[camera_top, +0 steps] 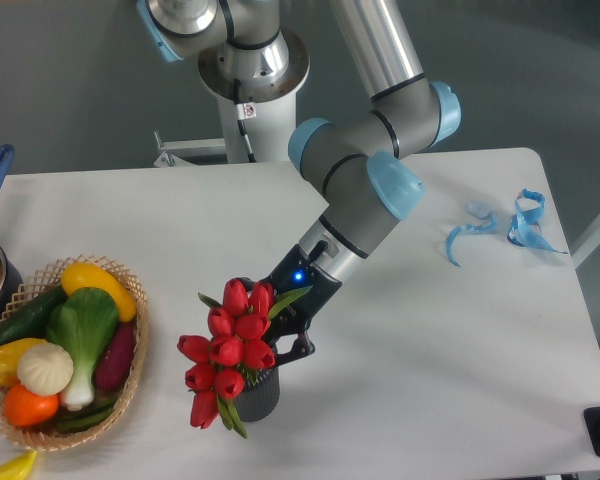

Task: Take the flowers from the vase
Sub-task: 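Lower the gripper around the tulip stems and close it, then lift the gripped tulip bunch up out of the black vase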

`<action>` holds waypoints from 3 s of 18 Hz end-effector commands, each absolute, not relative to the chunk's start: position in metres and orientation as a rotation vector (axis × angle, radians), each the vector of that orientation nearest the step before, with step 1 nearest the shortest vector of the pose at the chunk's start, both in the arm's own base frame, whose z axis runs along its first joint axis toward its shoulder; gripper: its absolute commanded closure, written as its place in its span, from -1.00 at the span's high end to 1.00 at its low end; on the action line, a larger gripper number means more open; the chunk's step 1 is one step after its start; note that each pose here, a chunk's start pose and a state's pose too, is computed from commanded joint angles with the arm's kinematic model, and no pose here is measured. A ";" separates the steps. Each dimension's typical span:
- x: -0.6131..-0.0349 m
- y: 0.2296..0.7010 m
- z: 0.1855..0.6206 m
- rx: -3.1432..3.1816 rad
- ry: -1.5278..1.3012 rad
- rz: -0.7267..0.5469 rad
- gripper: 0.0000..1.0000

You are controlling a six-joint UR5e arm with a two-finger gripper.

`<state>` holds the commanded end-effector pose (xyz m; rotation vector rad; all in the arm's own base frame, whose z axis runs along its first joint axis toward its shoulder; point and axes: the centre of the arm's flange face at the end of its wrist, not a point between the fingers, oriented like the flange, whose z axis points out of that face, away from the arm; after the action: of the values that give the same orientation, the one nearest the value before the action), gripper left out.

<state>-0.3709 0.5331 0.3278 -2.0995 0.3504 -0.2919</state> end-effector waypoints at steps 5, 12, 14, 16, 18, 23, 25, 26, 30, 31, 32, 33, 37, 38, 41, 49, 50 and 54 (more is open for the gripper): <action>-0.371 0.526 0.355 -2.091 0.263 -0.309 -1.00; -0.377 0.514 0.398 -2.020 0.143 -0.370 -1.00; -0.379 0.514 0.408 -2.003 0.118 -0.388 -1.00; -0.383 0.515 0.419 -1.996 0.099 -0.389 -1.00; -0.386 0.518 0.433 -1.989 0.085 -0.383 -1.00; -0.396 0.517 0.458 -1.976 0.034 -0.382 -1.00; -0.398 0.516 0.458 -1.974 0.020 -0.386 -1.00; -0.399 0.515 0.459 -1.970 0.015 -0.393 -1.00; -0.405 0.511 0.466 -1.941 0.005 -0.413 -1.00; -0.407 0.509 0.468 -1.940 -0.005 -0.413 -1.00; -0.408 0.509 0.470 -1.938 -0.004 -0.410 -1.00; -0.409 0.509 0.472 -1.937 -0.005 -0.407 -1.00; -0.411 0.507 0.473 -1.936 -0.013 -0.408 -1.00; -0.411 0.507 0.474 -1.934 -0.017 -0.410 -1.00; -0.416 0.503 0.480 -1.913 -0.027 -0.423 -1.00; -0.426 0.498 0.499 -1.899 -0.079 -0.432 -1.00; -0.429 0.496 0.499 -1.898 -0.085 -0.430 -1.00; -0.432 0.492 0.499 -1.897 -0.095 -0.427 -1.00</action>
<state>-0.4323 0.4922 0.4986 -1.8973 -0.0953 -0.4269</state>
